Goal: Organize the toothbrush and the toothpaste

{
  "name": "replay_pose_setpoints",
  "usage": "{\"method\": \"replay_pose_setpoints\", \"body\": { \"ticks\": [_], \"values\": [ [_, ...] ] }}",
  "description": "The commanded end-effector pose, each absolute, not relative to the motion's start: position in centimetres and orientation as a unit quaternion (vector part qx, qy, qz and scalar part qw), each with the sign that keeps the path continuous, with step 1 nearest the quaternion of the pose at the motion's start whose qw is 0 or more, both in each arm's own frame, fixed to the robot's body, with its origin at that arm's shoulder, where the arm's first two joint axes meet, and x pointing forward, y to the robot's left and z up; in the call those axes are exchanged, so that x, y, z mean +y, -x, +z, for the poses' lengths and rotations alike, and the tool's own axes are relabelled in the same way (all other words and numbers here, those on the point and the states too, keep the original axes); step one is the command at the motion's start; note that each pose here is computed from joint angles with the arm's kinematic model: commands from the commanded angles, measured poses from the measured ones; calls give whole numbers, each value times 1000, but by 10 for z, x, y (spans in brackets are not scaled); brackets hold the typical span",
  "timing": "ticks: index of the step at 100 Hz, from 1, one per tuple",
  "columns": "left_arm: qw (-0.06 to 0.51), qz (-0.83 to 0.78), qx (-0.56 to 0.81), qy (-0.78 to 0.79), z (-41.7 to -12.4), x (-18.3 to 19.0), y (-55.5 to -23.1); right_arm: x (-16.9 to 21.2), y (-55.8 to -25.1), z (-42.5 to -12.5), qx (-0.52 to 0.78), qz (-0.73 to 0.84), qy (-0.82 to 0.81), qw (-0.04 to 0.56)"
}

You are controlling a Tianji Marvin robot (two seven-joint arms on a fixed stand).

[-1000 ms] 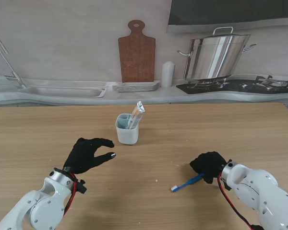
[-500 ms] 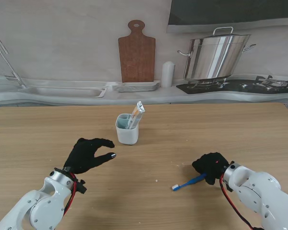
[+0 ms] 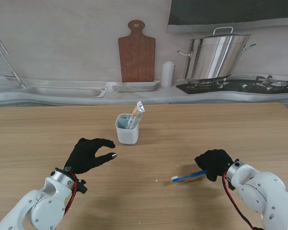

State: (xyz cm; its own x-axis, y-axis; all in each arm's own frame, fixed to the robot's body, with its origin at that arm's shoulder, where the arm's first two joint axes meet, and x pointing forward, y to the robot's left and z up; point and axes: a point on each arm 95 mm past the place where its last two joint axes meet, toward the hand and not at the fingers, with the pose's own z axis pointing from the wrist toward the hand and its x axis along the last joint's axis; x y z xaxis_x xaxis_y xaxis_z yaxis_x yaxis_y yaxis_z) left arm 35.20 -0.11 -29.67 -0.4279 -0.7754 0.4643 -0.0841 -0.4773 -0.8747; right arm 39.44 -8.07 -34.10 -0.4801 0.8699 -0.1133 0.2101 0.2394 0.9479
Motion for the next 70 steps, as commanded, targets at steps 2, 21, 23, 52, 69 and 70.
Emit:
{"method": "replay_pose_setpoints", "body": {
  "ticks": [2,21,23,52,69,70],
  "values": [
    [234,-716,454,476,-295,-5,-351,-76,-394,-338,705,488,-386,339],
    [230,-717,453,477,-295,-6,-352,-67,-399,-320,680,516,-397,338],
    [229,-718,452,477,-295,-6,-352,-66,-400,-317,677,519,-399,337],
    [208,-731,425,491,-294,-8,-352,-22,-411,-271,620,582,-429,305],
    [184,-739,397,513,-294,-8,-354,15,-419,-247,584,616,-446,283],
    [183,-739,396,513,-294,-8,-355,17,-419,-245,583,618,-447,282]
  ]
}}
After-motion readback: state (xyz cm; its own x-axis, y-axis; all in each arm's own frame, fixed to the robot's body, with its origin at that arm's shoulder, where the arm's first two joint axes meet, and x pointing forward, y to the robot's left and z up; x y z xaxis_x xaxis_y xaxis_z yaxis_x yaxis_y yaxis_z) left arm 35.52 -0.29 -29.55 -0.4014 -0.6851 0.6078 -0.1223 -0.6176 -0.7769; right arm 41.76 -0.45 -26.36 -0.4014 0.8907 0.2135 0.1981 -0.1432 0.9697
